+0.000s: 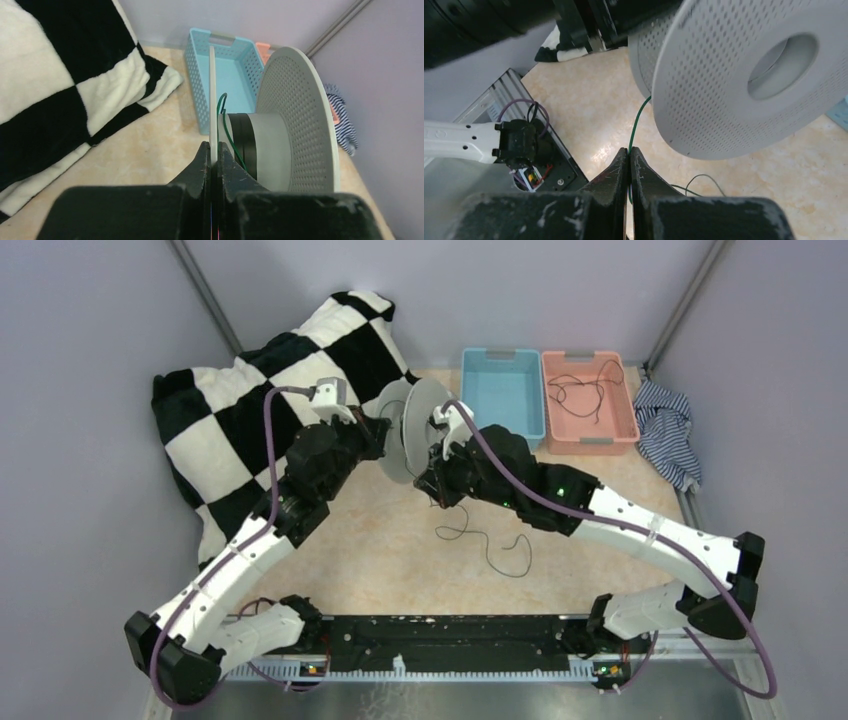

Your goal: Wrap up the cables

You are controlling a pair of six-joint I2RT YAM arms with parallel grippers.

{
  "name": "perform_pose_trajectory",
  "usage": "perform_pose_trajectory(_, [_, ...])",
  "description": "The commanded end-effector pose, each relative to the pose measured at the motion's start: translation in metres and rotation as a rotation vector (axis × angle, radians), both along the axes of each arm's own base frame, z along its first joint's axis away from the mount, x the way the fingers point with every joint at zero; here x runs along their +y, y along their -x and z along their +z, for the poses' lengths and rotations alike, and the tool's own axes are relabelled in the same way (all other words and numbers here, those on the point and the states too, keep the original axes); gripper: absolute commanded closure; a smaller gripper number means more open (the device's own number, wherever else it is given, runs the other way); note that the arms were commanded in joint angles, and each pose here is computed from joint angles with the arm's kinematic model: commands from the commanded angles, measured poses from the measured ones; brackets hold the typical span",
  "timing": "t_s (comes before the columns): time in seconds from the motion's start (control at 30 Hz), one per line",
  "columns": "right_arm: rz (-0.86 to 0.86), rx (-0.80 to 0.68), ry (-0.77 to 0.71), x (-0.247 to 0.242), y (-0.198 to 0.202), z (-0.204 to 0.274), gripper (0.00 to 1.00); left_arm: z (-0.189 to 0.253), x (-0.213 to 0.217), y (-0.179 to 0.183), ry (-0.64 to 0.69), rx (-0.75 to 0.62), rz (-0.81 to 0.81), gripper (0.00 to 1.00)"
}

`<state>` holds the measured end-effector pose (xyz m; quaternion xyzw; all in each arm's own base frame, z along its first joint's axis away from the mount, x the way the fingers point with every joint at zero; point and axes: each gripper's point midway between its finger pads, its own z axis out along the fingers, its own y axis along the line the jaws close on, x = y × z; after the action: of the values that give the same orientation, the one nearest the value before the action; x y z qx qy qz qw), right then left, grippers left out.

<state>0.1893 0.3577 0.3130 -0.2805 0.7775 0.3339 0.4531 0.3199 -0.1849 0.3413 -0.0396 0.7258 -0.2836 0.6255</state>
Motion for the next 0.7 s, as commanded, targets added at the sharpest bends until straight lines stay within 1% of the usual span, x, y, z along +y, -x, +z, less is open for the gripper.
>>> perform_pose_trajectory(0.0, [0.004,-0.100,-0.083,0.004,-0.005,0.058,1.00,0.043,0.011,-0.004,-0.037,-0.132,0.087,1.00])
perform_pose_trajectory(0.17, [0.000,-0.136,-0.062,0.007,-0.011,0.074,1.00,0.025,0.000,0.001,-0.160,-0.112,0.014,1.00])
perform_pose_trajectory(0.37, [-0.043,-0.196,-0.006,-0.001,-0.026,0.077,1.00,0.013,-0.017,0.015,-0.310,-0.134,-0.160,1.00])
perform_pose_trajectory(0.5, [-0.074,-0.190,0.010,-0.013,-0.045,0.071,1.00,0.016,-0.029,0.039,-0.349,-0.174,-0.311,1.00])
perform_pose_trajectory(0.67, [-0.131,-0.193,0.017,-0.032,-0.068,0.068,1.00,0.016,-0.028,0.059,-0.398,-0.177,-0.392,1.00])
